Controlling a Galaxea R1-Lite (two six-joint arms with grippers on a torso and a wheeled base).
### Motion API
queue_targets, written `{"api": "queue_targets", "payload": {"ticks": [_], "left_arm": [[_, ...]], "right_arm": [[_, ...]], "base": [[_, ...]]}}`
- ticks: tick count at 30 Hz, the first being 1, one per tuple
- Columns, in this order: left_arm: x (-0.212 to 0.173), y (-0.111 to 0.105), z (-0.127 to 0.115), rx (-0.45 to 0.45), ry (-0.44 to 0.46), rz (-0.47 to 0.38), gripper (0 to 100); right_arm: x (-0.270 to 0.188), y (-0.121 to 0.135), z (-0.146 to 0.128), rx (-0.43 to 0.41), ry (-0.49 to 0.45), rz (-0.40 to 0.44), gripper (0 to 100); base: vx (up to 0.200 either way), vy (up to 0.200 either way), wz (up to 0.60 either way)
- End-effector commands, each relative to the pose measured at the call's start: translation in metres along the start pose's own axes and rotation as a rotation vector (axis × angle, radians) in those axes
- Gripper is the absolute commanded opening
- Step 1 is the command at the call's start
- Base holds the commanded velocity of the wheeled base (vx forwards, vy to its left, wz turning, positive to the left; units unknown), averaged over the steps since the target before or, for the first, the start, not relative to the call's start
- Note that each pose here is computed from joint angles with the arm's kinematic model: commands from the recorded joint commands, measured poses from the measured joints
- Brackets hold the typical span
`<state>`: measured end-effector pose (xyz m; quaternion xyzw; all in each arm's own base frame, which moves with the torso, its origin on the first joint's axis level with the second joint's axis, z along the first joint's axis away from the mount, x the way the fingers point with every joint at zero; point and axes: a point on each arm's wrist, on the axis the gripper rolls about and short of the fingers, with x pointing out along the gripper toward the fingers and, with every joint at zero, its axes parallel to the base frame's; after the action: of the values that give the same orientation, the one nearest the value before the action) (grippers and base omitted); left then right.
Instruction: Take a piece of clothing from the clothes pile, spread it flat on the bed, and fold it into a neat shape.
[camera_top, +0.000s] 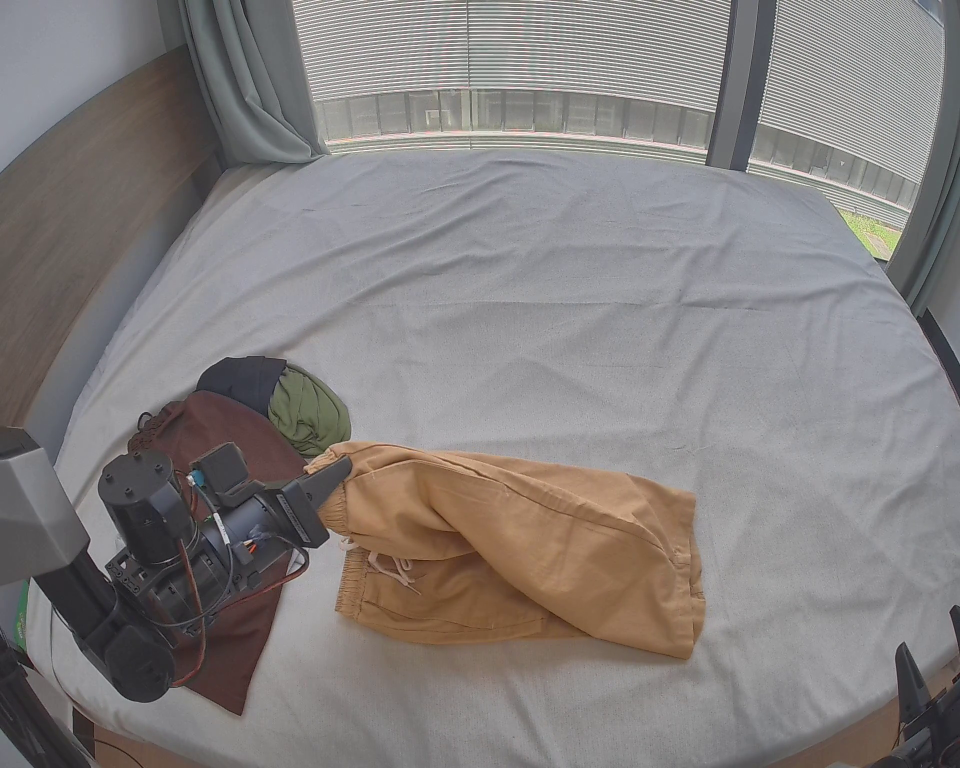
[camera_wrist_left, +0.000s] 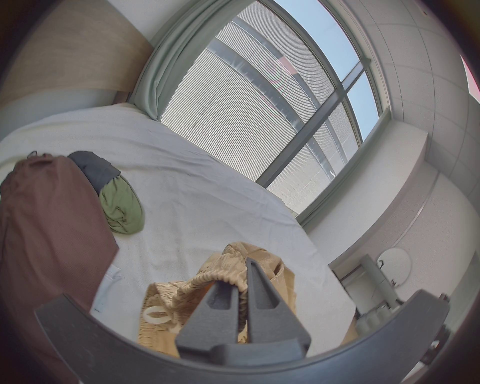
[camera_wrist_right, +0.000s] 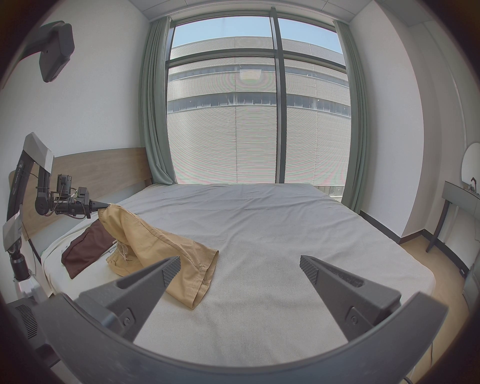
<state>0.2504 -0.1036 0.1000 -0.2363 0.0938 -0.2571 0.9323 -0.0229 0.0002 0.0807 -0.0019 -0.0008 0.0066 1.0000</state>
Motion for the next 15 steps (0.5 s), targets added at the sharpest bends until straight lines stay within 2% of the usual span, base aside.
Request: {"api": "queue_targets", "payload": {"ticks": [1,3,9,15], "left_arm": [[-0.007,0.015,-0.003,0.044,0.029,0.047,0],[-0.005,0.022,-0.002,0.074,0.026,0.063,0],[-0.002,0.029,0.008,0.084,-0.016,0.082,0],[0.000,0.034,0.001,0.079,0.013,0.095,0]], "right_arm": [[0.000,0.000,-0.005,-0.001,0.001,0.001,100],[0.000,0.000,-0.005,-0.001,0.000,0.002,100],[0.001,0.000,-0.005,-0.001,0.009,0.005,100],[0.001,0.000,-0.005,-0.004,0.011,0.007,100]], "base": [[0.000,0.000,0.00],[0.000,0.000,0.00],[0.000,0.000,0.00],[0.000,0.000,0.00]]}}
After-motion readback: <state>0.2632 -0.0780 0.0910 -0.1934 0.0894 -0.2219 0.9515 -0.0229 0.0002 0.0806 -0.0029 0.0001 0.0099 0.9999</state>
